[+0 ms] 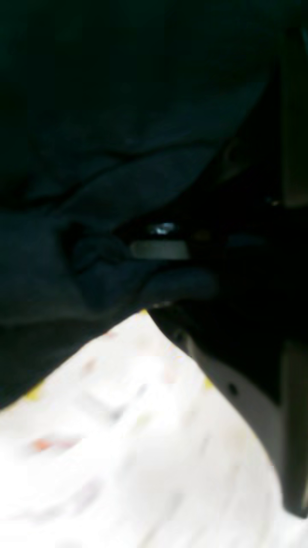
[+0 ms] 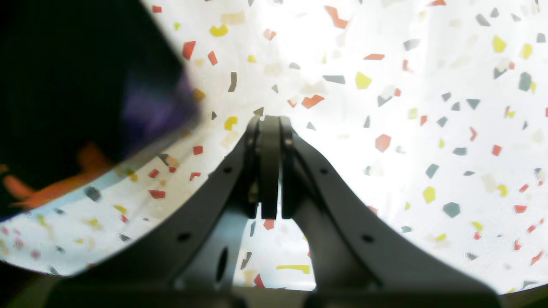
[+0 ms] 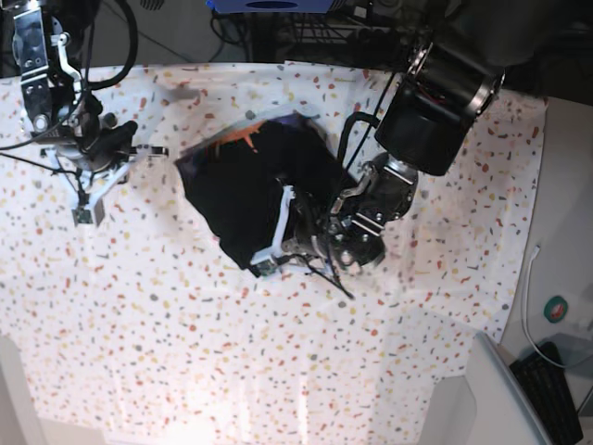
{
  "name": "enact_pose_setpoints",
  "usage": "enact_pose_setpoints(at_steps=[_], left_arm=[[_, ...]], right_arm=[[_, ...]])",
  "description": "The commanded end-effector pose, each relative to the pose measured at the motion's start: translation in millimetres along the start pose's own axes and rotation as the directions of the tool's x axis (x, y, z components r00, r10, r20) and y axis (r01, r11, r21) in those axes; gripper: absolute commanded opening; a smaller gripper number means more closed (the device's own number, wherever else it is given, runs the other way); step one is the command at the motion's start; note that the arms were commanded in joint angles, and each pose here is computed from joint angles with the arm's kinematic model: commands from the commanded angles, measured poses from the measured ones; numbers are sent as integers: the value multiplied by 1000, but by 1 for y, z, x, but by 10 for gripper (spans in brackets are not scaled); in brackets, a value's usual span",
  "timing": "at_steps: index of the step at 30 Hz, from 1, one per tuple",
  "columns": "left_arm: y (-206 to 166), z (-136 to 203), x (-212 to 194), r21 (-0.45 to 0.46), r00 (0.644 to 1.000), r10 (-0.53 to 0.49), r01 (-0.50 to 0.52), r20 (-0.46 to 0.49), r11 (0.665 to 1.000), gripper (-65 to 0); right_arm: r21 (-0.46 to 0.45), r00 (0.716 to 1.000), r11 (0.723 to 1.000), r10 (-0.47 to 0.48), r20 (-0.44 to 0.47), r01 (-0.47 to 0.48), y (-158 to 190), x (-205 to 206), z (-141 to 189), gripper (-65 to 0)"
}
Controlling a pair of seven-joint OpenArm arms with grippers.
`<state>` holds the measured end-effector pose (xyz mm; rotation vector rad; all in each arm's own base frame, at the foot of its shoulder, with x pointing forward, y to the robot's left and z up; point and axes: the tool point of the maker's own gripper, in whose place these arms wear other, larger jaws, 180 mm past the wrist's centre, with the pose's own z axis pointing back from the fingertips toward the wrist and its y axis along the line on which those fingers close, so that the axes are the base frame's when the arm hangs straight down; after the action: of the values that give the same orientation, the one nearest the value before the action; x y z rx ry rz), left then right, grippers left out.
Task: Layout the t-shirt on the table in an organized manner, then fold the t-shirt properly
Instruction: 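Grasp the bundle with the left gripper and fold it over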
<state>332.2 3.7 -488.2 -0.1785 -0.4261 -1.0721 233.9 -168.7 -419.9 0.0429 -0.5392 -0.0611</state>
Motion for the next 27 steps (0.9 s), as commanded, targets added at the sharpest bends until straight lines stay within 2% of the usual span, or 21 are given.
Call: enact_pose_setpoints(at_steps=[1,4,7,9,12,18,23,27], left_arm=[[3,0,-6,17,994,-90,92,-61,996,-650],[-12,-4,16,-8,963,-268,267,-43,964,-650],[-25,-7,29,-23,941,-338,337,-25,941,-650],[-34,-9,43,-31,938,-346,346,1,938,-650],[-45,-10,58,-38,936,-351,352,30,935,-650],[-47,-9,69,-35,933,-357,358,49,933,-650],[-48,-9,71,-35,932,-358,360,53,932,-650],[-54,-6,84,-31,927,-366,370,82,929,-650]], right_arm=[[-32,998,999,4,55,-2,-13,16,5,-650],[-67,997,997,-28,72,33,-30,22,8,-650],[-95,996,994,-50,77,58,-44,23,11,-650],[-83,997,996,-36,63,41,-40,15,13,-650],[9,996,999,48,81,-49,-13,11,23,-650],[177,993,977,110,49,-117,50,-14,23,-650],[217,990,966,140,32,-144,67,-18,16,-650],[224,992,967,124,-1,-121,70,-30,12,-650]])
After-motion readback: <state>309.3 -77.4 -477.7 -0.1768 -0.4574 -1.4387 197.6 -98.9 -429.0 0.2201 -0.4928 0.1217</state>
